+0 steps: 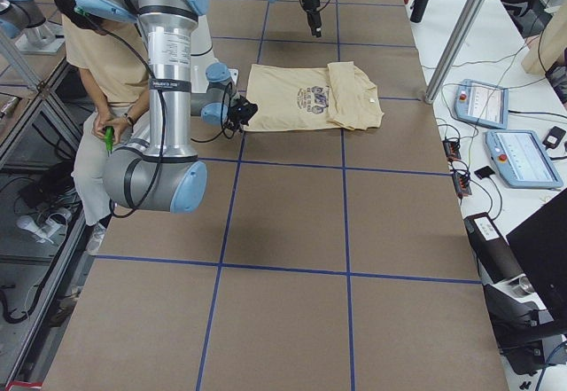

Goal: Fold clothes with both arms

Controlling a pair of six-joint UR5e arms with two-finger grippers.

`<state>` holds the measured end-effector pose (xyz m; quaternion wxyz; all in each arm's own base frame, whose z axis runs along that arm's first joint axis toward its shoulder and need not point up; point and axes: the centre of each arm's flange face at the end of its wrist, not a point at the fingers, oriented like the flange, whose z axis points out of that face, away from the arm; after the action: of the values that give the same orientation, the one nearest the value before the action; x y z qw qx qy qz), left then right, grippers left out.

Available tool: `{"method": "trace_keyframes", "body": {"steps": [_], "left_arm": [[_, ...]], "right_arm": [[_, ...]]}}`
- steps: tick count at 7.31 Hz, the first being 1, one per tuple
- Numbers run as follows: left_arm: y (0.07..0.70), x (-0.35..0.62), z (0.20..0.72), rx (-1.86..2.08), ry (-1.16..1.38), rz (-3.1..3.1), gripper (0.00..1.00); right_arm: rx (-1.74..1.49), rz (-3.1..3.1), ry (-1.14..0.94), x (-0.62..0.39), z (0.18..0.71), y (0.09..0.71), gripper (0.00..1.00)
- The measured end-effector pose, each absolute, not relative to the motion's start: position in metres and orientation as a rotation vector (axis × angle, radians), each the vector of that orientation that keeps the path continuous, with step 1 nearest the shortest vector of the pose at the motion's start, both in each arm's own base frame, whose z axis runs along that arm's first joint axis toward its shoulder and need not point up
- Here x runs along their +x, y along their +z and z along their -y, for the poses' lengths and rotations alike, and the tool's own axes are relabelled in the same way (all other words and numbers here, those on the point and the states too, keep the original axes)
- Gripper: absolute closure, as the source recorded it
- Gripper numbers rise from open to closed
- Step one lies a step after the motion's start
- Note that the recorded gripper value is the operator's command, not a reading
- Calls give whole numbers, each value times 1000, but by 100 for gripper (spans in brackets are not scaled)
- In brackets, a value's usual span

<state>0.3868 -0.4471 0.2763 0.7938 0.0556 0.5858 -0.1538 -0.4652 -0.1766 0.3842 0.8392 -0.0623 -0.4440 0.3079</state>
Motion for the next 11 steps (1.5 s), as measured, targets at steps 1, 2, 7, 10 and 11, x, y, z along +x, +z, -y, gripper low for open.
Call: {"method": "trace_keyframes", "body": {"steps": [1,2,7,10,11], "left_arm": [[276,387,447,119,-331,-1259,1],[277,387,447,117,-332,-1257,1],[270,421,399,-12,-477,-1239,1],[276,476,328,-39,-471,-1048,1],[278,488,309,-40,-457,-1024,1]], "right_arm": [[-131,940,653,-465,177,384,100],[-131,941,654,-464,178,383,100],[-145,959,691,-450,174,375,100],[-168,952,654,-430,150,374,100],[-173,950,652,-431,143,374,100]]}}
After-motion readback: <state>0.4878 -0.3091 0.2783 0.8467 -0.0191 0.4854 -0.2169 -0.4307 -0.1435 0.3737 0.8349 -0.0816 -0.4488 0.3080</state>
